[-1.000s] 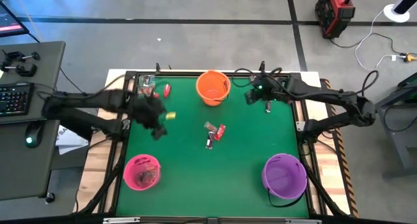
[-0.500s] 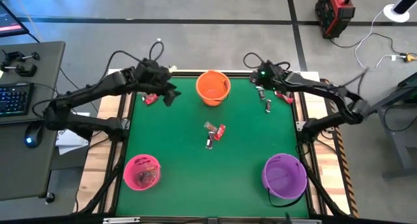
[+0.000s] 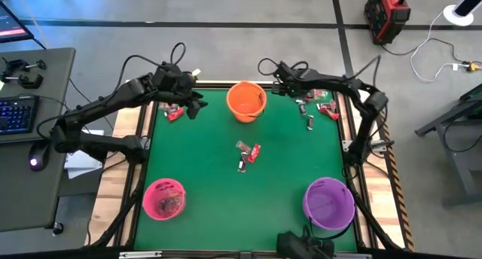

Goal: Sort candy by brand, put in halloween buckets
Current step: Put the orange gummy into the pink bucket

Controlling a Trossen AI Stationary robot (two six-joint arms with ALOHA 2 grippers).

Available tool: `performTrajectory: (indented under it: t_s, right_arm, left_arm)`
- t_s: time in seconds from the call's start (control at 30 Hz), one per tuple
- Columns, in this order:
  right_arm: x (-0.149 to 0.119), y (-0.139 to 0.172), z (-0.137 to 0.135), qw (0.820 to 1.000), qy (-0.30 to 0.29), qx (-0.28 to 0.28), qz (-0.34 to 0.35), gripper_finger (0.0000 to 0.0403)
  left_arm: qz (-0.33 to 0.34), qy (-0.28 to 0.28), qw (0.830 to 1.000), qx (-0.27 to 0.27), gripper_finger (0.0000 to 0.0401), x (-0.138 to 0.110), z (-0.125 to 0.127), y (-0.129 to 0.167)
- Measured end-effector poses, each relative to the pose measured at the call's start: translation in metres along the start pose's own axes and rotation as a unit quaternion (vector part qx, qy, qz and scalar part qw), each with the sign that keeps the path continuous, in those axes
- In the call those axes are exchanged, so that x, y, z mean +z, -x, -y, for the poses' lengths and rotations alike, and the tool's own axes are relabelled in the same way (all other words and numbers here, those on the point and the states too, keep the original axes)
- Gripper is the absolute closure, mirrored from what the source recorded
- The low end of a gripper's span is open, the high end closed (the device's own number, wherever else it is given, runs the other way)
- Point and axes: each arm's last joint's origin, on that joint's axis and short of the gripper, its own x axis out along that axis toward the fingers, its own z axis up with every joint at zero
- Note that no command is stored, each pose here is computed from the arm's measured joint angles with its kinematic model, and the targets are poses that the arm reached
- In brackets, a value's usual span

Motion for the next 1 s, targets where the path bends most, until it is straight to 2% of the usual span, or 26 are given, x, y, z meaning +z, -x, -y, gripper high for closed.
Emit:
performTrajectory:
  t_s: [0.2,0.37,0.5,0.6,0.8,1.0]
  right_arm:
    - [0.009,-0.020,-0.005,0.998,0.033,-0.043,-0.026,0.0199]
    - [0.011,-0.033,-0.005,0.997,0.041,-0.046,-0.041,0.0199]
    - [0.010,-0.037,-0.005,0.995,0.072,-0.051,-0.047,0.0207]
    - [0.009,-0.037,-0.005,0.992,0.098,-0.055,-0.050,0.0243]
    - [0.006,-0.036,-0.003,0.985,0.146,-0.058,-0.065,0.0385]
    - [-0.005,-0.032,-0.003,0.976,0.182,-0.076,-0.093,0.0394]
  left_arm:
    - [0.000,-0.008,1.000,0.000,0.0201,0.000,0.000,0.000]
    - [0.000,-0.008,1.000,0.000,0.0201,0.000,0.000,0.000]
    - [0.001,-0.005,1.000,0.005,0.0201,0.000,0.000,0.000]
    - [0.003,-0.006,1.000,0.009,0.0201,0.000,0.000,0.000]
    - [0.008,-0.008,1.000,0.010,0.0201,0.001,0.000,0.000]
    - [0.010,-0.010,1.000,0.020,0.0201,0.001,-0.001,0.001]
